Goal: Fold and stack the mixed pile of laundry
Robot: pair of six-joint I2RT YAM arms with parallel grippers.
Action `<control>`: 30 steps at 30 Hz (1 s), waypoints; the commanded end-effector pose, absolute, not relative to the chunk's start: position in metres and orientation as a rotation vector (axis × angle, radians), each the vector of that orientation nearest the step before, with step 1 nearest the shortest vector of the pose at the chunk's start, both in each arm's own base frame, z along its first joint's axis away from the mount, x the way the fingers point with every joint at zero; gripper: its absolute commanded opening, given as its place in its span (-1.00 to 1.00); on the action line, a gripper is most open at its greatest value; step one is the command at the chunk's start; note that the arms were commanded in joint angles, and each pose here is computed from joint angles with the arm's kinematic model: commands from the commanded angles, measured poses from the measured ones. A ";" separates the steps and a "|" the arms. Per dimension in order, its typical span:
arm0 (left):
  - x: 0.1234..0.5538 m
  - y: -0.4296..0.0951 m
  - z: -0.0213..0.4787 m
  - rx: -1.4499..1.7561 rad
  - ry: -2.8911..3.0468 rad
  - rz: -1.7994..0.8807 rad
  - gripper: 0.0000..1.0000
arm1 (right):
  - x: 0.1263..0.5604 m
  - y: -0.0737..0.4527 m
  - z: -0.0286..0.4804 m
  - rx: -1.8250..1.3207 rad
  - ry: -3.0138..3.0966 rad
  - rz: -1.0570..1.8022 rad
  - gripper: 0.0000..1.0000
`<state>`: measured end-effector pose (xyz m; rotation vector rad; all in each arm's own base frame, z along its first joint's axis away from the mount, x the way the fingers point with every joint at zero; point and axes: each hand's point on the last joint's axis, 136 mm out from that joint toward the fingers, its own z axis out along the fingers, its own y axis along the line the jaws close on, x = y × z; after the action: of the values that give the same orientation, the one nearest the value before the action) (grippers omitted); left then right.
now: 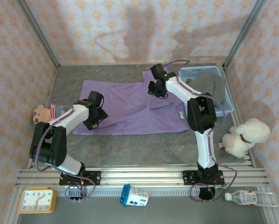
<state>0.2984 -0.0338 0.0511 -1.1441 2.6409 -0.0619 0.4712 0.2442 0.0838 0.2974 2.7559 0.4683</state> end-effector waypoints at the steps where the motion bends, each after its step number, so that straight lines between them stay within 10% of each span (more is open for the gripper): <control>1: 0.283 -0.019 0.055 -1.122 2.648 0.029 0.53 | 0.470 0.254 0.099 0.214 2.760 0.525 -0.16; 16: 0.285 -0.026 0.064 -1.045 2.673 -0.039 0.49 | 0.401 0.182 0.076 0.342 2.823 0.301 -0.40; 30: 0.300 -0.025 0.061 -1.000 2.727 0.032 0.51 | 0.464 0.224 0.059 0.423 2.803 0.253 -0.16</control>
<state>0.2992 -0.0283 0.0578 -1.0358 2.7026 -0.0269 0.4657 0.2423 0.0835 0.3390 2.7526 0.4201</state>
